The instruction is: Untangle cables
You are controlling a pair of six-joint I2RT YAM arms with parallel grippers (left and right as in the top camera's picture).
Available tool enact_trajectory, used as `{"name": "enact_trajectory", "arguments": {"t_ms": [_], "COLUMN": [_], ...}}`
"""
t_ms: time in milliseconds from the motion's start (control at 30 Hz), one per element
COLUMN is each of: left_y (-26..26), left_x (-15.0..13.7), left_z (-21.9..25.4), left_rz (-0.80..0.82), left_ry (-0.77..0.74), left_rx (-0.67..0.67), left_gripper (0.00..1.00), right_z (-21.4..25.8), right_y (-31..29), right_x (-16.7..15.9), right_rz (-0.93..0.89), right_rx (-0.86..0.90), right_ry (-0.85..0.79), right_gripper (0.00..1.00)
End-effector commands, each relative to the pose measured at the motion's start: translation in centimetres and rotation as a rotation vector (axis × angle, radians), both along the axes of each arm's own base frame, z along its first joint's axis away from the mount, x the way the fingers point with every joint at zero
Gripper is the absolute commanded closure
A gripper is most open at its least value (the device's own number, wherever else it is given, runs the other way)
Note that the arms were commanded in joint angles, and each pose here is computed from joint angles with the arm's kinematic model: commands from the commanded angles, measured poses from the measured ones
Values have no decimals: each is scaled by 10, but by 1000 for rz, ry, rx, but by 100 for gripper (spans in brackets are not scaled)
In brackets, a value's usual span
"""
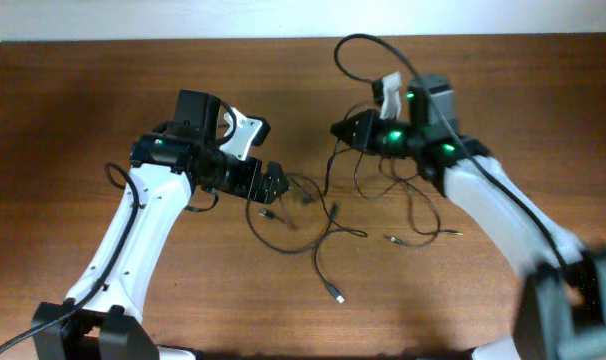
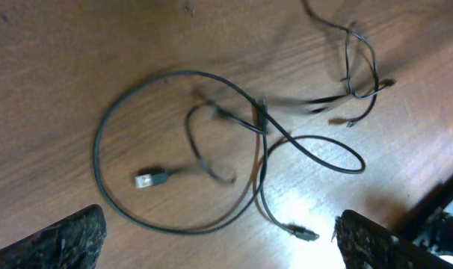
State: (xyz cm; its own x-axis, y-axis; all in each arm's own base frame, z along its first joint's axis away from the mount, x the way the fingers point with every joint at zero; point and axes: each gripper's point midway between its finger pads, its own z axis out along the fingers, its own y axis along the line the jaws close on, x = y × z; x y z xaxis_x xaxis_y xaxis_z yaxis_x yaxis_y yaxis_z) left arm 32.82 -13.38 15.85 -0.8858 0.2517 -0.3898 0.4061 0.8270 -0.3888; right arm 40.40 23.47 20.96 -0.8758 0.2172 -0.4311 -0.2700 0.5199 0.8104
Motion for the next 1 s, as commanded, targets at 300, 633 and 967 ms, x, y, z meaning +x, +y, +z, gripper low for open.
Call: {"name": "enact_trajectory", "arguments": {"t_ms": [300, 633, 967], "left_y": [1, -10, -63], "left_x": [1, -5, -2], "left_z": [-1, 3, 9], "left_rz": [1, -10, -159], "left_ry": [2, 31, -38], "left_rx": [5, -57, -166], "left_gripper": [1, 1, 13], "right_z": [140, 271, 173], "right_y": [-1, -66, -128], "right_x": [-73, -67, -29], "right_rz": [187, 69, 0], "right_rx": [117, 447, 202], "right_ry": [-397, -663, -460], "right_gripper": [96, 96, 96]}}
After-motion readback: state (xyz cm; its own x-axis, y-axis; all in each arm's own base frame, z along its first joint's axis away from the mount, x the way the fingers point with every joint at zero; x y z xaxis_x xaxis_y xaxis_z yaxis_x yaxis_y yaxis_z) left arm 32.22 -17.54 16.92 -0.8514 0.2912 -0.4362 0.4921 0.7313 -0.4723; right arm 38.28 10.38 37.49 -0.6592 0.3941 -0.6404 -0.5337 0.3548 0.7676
